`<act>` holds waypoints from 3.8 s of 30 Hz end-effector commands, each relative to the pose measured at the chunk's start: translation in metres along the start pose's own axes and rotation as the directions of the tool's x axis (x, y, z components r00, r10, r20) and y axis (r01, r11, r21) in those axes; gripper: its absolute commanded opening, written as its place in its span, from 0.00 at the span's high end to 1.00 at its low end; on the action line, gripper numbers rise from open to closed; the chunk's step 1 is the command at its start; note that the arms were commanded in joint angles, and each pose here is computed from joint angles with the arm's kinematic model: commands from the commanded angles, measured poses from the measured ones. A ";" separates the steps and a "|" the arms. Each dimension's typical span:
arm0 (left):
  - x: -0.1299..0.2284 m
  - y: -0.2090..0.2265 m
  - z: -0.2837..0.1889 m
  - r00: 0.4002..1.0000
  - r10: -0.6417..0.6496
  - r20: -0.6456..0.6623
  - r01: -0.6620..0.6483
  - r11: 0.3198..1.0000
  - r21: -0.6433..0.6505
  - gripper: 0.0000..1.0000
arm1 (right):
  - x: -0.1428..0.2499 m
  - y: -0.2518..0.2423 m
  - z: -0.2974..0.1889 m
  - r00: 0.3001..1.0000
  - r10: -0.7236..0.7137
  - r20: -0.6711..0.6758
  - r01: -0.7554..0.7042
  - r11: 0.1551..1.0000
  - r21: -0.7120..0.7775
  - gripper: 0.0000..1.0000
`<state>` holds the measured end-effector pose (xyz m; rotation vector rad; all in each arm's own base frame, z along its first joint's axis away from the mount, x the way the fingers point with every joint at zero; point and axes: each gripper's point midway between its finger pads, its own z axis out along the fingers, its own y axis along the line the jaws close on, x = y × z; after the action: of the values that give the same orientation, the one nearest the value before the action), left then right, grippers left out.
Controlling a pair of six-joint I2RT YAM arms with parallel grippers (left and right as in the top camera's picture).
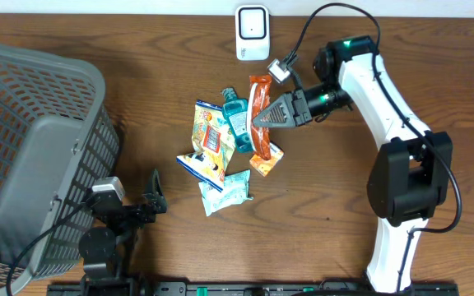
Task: Scan the item barcode
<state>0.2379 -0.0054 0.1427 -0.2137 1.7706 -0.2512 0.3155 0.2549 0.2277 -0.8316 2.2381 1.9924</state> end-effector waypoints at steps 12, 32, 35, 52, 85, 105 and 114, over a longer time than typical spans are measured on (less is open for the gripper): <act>0.013 0.002 0.002 0.999 -0.003 -0.042 0.003 1.000 0.002 0.00 | 0.048 0.012 0.055 0.988 0.014 -0.156 -0.023 0.998 -0.060 0.99; 0.013 0.002 0.002 0.999 -0.003 -0.042 0.003 1.000 0.003 0.00 | 0.064 0.005 0.054 0.982 -0.054 -0.180 0.045 0.997 -0.058 0.99; 0.013 0.002 0.002 0.999 -0.003 -0.042 0.003 1.000 0.003 0.00 | 0.067 -0.001 0.053 0.975 -0.091 -0.201 0.084 0.996 -0.042 0.99; 0.013 0.002 0.002 0.999 -0.003 -0.042 0.003 1.000 0.003 0.00 | -0.041 -0.124 0.012 0.978 -0.202 -0.046 0.196 0.833 0.517 0.99; 0.013 0.002 0.002 0.999 -0.003 -0.042 0.003 1.000 0.003 0.00 | -0.295 -0.198 -0.083 0.688 -0.724 -0.061 0.160 0.069 0.985 0.99; 0.013 0.002 0.002 0.999 -0.003 -0.042 0.003 1.000 0.003 0.00 | -0.274 -0.218 -0.089 0.760 -0.634 -0.142 0.192 0.010 0.981 0.99; 0.013 0.002 0.002 0.999 -0.003 -0.042 0.003 1.000 0.002 0.00 | -0.257 -0.186 -0.116 0.823 -0.558 -0.108 0.153 0.035 0.988 0.99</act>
<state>0.2379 -0.0054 0.1429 -0.2136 1.7702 -0.2512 0.6455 0.2517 0.1032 -0.7156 2.1609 0.0617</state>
